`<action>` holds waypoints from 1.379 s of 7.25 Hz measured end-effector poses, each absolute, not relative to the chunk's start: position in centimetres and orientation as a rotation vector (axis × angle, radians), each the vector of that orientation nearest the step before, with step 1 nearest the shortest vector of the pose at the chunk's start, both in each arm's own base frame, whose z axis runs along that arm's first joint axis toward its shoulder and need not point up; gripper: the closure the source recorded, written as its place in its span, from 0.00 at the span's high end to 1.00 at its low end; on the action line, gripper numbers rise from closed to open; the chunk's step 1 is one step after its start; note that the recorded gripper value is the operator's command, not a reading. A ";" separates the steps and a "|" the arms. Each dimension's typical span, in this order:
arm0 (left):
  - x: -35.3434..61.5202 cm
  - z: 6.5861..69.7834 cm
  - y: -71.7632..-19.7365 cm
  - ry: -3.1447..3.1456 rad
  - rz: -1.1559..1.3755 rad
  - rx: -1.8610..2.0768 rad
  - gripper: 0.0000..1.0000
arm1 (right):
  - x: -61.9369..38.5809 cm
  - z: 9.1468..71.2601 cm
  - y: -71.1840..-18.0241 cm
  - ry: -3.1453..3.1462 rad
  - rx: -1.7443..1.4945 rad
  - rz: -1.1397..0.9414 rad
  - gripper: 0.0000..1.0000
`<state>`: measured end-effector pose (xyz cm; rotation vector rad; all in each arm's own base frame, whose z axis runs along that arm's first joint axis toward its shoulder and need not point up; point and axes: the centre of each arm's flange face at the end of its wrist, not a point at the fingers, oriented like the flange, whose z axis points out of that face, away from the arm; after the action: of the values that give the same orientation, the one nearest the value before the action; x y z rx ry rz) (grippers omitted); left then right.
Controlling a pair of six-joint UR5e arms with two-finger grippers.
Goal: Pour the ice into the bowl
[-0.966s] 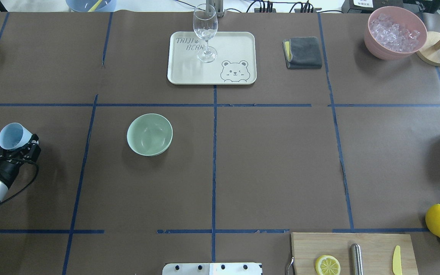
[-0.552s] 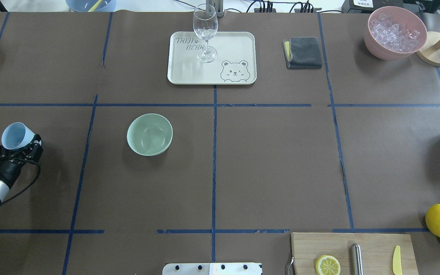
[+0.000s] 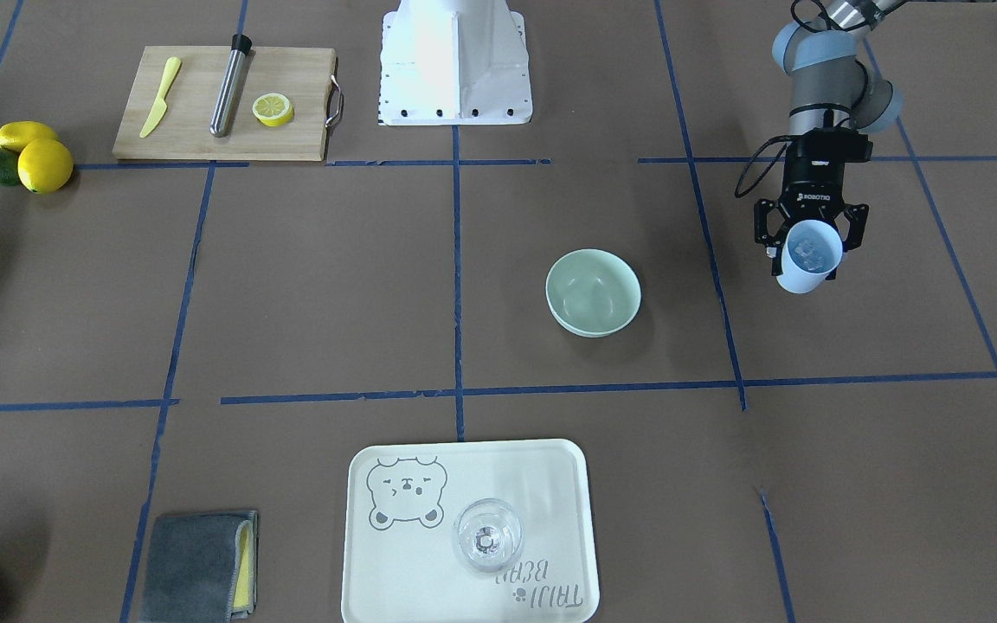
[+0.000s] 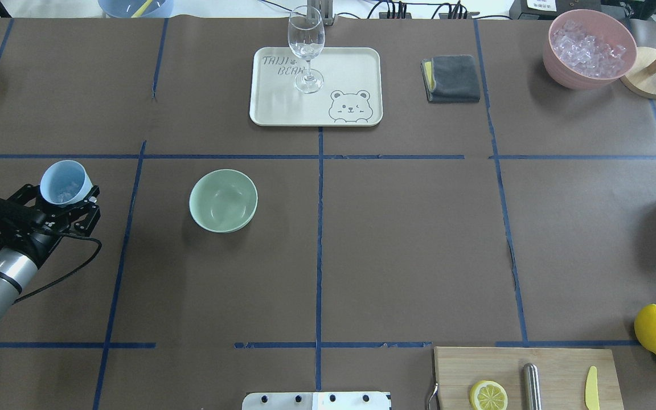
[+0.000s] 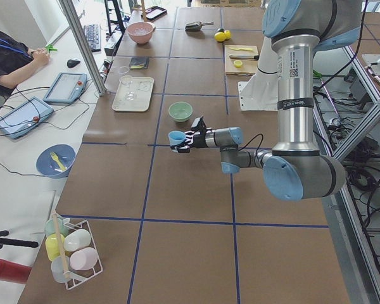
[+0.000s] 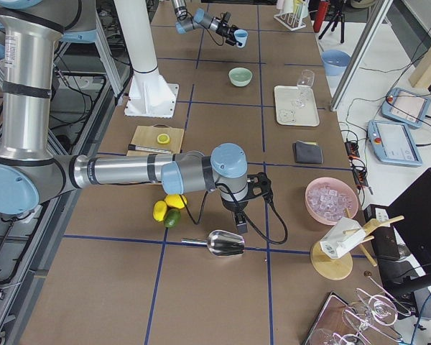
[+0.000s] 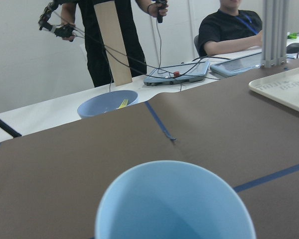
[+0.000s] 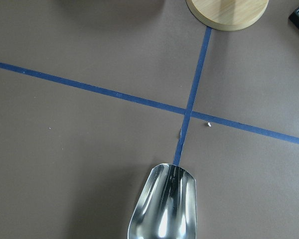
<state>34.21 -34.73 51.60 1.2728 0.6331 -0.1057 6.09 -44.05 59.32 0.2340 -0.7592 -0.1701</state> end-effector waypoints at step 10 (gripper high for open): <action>44.2 39.8 -39.5 -0.059 0.586 1.406 0.00 | 6.1 60.0 -43.6 -0.760 0.219 -0.162 1.00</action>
<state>44.24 -39.50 39.78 1.4056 -0.0592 0.5857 6.13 -43.58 59.99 0.2186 -0.7597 -0.1618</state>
